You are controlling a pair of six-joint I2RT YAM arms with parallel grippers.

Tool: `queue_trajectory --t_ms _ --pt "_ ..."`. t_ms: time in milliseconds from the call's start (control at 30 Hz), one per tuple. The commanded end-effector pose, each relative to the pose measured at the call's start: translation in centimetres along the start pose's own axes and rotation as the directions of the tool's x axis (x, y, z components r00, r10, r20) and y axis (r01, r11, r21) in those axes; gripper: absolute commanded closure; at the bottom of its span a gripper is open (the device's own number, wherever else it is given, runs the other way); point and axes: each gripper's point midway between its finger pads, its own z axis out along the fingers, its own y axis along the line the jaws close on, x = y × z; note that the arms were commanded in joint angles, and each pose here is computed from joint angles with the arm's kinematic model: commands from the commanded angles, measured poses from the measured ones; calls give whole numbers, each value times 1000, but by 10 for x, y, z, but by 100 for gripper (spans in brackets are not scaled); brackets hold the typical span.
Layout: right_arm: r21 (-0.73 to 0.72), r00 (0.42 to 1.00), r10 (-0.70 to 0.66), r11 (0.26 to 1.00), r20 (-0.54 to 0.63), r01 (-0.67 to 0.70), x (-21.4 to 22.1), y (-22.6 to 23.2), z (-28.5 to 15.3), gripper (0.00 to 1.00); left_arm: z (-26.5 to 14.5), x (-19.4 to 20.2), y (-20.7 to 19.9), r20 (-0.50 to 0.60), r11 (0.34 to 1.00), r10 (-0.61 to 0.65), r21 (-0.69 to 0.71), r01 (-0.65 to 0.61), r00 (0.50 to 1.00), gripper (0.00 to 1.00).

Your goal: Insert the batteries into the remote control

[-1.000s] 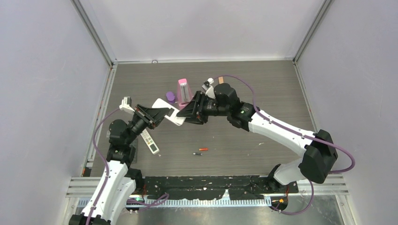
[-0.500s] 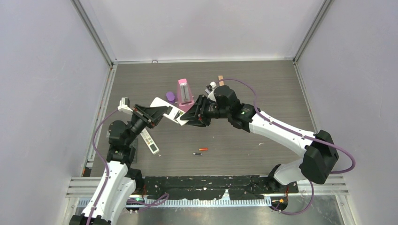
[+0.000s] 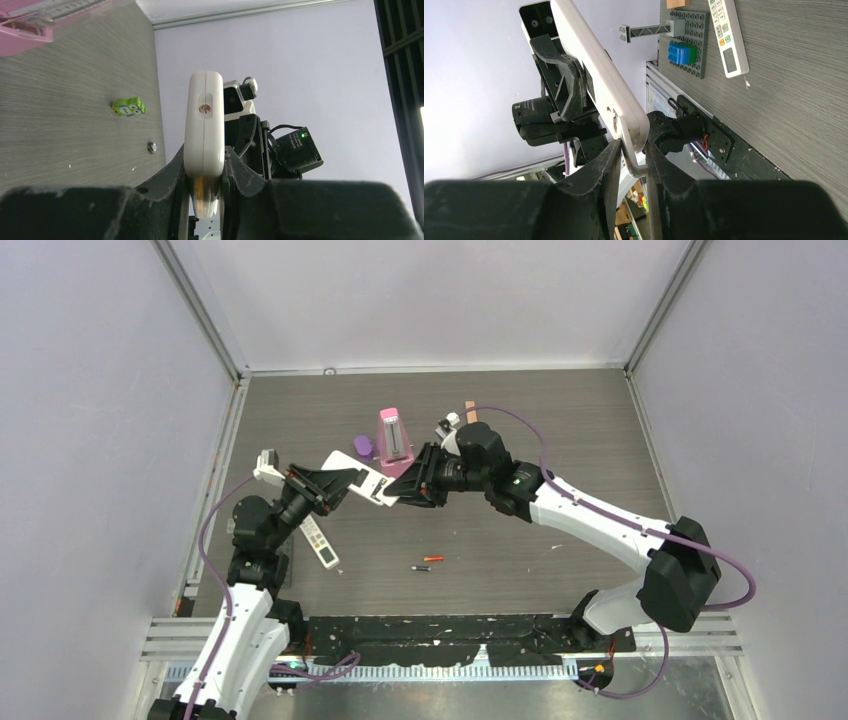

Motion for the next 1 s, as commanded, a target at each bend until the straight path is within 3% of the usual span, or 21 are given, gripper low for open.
queue_trajectory --t_ms 0,500,800,967 --pt "-2 1000 -11 1000 7 11 -3 -6 5 70 -4 3 -33 -26 996 -3 91 5 1000 100" --pt "-136 999 -46 990 -25 42 2 6 10 73 -5 7 -40 -77 972 -200 114 208 977 100" --pt "-208 991 -127 971 -45 115 7 16 9 73 -6 8 -48 -101 960 -223 148 237 969 100" --pt "-178 984 -170 971 -50 159 8 9 12 73 -7 9 -55 -114 958 -217 164 234 969 100"
